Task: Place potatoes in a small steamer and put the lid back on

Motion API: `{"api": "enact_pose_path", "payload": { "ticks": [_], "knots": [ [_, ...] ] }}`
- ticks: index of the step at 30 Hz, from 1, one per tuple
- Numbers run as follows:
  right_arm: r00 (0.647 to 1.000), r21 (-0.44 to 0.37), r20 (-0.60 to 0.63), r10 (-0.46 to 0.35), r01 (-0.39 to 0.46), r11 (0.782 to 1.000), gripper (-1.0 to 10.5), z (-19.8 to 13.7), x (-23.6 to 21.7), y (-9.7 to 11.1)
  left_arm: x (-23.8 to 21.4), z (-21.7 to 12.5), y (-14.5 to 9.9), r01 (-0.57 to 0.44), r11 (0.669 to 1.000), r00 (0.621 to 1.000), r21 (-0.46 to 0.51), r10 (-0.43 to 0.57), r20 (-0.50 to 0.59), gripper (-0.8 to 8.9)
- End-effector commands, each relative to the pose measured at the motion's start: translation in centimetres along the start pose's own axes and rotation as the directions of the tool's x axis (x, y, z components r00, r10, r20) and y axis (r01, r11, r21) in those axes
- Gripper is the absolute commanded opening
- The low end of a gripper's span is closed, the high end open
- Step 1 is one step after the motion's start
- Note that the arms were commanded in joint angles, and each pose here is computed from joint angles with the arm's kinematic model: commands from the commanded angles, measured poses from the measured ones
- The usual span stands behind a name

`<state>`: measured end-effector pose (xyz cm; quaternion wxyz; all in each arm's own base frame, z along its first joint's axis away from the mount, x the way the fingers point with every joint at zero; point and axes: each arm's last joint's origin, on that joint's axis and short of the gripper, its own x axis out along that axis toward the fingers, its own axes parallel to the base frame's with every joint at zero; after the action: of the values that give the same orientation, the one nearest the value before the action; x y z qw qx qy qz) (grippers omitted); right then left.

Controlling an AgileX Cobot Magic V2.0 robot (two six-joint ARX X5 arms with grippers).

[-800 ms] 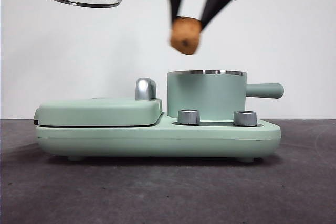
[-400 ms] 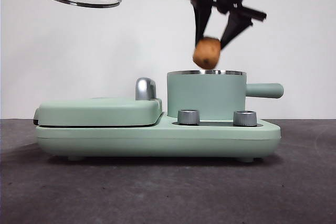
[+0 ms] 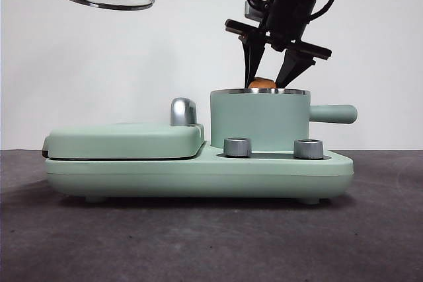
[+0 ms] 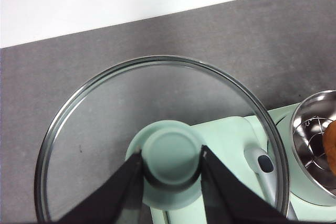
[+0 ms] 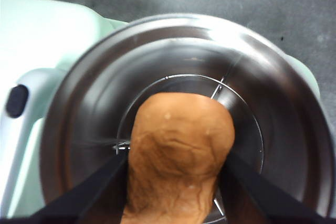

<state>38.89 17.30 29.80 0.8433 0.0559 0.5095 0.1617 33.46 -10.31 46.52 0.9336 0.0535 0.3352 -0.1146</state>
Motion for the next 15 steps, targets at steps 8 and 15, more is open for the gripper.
{"api": "enact_pose_path", "payload": {
  "ticks": [8,15],
  "knots": [
    [0.999,0.002,-0.043,-0.002,0.002,1.0,2.1,-0.01,1.42,-0.13,-1.36,0.73,-0.16,0.004,1.0,0.998,0.003,-0.004,0.07,0.06],
    [1.0,0.017,-0.03,0.001,-0.001,1.0,3.7,0.17,1.21,-0.15,-1.36,0.72,-0.16,0.004,1.0,0.998,0.003,-0.004,0.069,0.06]
  ]
}}
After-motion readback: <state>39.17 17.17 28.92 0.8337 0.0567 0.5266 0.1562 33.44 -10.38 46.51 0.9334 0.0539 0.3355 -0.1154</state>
